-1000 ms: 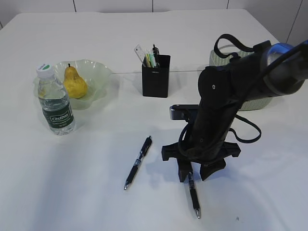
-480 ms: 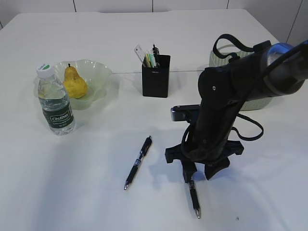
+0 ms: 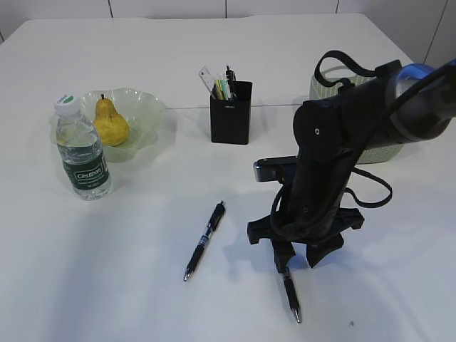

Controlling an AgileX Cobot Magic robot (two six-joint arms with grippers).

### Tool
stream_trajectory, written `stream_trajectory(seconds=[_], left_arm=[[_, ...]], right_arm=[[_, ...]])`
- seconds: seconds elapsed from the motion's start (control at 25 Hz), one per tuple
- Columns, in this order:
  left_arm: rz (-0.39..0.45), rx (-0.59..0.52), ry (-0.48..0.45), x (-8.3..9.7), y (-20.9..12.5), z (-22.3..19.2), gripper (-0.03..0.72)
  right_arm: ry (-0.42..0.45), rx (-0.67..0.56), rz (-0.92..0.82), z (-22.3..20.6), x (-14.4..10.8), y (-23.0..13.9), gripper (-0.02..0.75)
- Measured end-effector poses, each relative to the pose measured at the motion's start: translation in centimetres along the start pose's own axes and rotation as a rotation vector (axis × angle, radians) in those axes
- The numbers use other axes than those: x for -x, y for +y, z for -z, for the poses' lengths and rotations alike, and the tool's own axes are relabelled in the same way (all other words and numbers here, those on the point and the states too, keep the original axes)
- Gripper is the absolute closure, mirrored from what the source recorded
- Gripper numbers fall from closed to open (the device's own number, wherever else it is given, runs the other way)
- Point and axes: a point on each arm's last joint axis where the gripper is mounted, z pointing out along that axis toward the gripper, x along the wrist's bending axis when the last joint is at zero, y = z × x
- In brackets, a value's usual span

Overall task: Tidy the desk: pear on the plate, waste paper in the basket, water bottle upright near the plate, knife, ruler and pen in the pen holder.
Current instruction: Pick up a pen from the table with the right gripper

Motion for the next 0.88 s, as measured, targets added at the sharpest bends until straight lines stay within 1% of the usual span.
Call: stream_trajectory(seconds=[0.28,0.52,0.88], left_arm=[[0.000,0.000,0.000,0.00,0.00,0.00,0.451],[-0.001,0.000,0.002,-0.02,0.00,0.00,0.451],[-0.001,0.000,0.002,-0.02,0.00,0.00,0.451]], right_arm=[[0.000,0.002,0.001,0.00,0.00,0.02,0.318],[0.038,0.015,-0.030,0.01,-0.34,0.15,0.318],[0.027,-0.003,-0.026,-0.70,-0.29,0.30,0.318]])
